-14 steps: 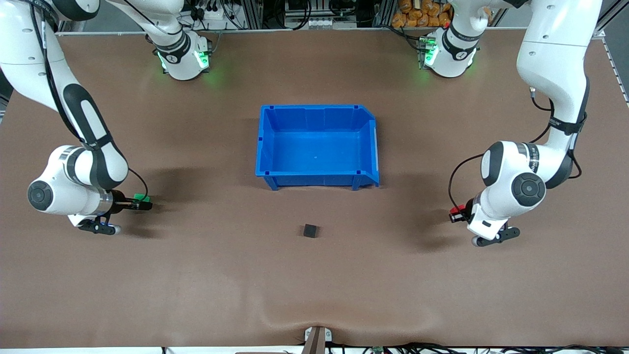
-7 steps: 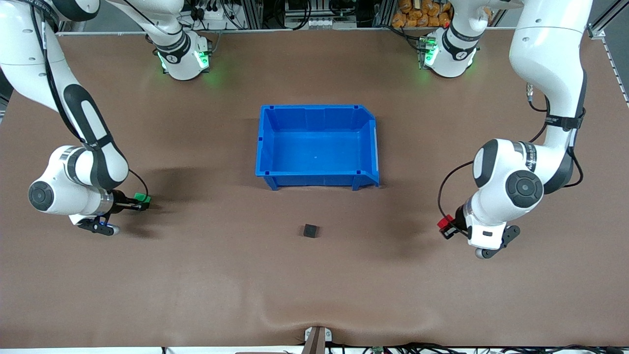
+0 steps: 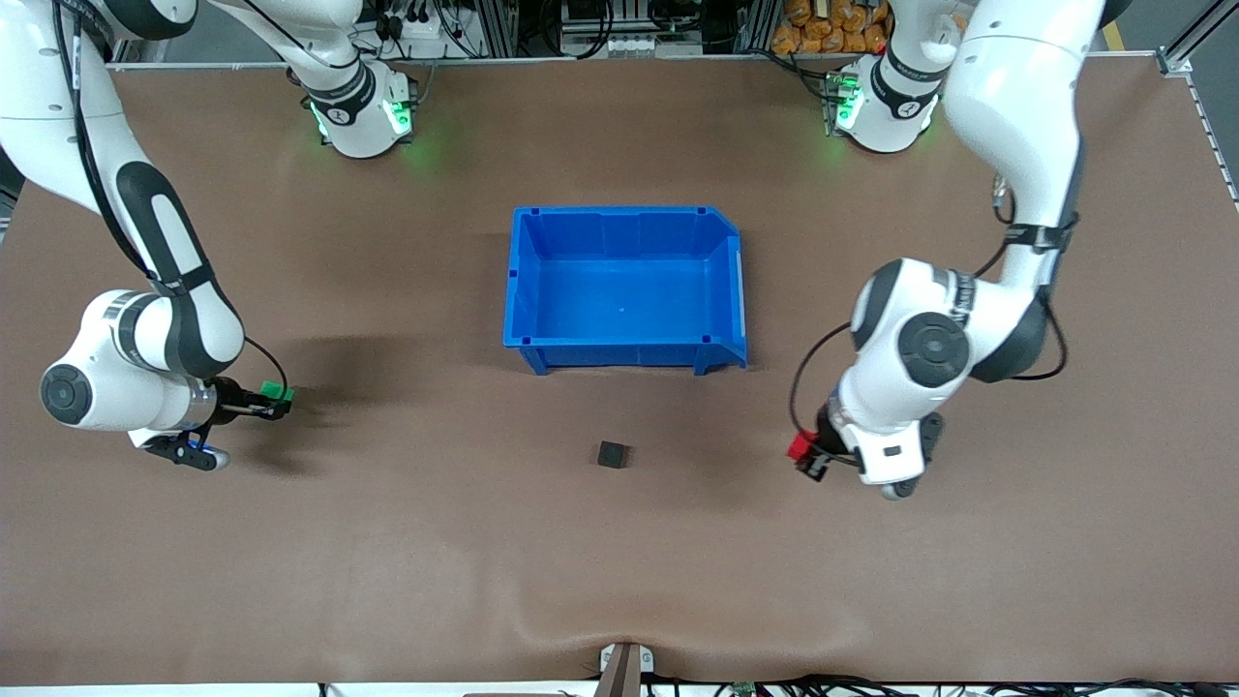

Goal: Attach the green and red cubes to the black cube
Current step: 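Carry the red cube beside the black cube with the left gripper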

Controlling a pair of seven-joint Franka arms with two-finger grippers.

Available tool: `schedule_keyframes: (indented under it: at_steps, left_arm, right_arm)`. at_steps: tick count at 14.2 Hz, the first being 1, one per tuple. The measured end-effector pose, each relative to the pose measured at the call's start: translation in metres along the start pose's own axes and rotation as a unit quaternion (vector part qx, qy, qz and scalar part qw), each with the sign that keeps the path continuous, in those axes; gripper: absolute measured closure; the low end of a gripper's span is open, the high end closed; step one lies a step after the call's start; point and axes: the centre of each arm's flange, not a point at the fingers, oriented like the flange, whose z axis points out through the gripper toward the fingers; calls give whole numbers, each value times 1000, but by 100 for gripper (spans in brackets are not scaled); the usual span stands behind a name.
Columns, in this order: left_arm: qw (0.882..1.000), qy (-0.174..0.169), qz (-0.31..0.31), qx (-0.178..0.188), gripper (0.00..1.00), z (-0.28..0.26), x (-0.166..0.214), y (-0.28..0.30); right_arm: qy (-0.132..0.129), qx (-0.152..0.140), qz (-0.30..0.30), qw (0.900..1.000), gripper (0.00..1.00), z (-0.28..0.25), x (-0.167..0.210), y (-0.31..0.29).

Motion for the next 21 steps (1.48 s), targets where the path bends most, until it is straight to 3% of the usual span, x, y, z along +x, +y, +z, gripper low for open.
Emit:
schedule_keyframes:
  at_steps: [2,6,11,17,21]
  left_arm:
    - [999,-4,-50,0,60,18,-28,11]
    - [990,-25,-135,-17,60,52,-65,25]
    - [979,-49,-192,-50,60,102,-117,31]
    - [978,-57,-190,-64,60,126,-141,37]
    - [979,-61,-181,-64,60,139,-165,33]
  right_arm:
    - [-8,5,27,1000,60,-11,0,-5]
    - [-50,24,84,995,60,-32,-3,-26]
    - [-41,28,121,991,60,-55,0,-51]
    - [-52,44,256,964,60,-82,-12,-128]
    - [-53,34,316,947,60,-82,-24,-166]
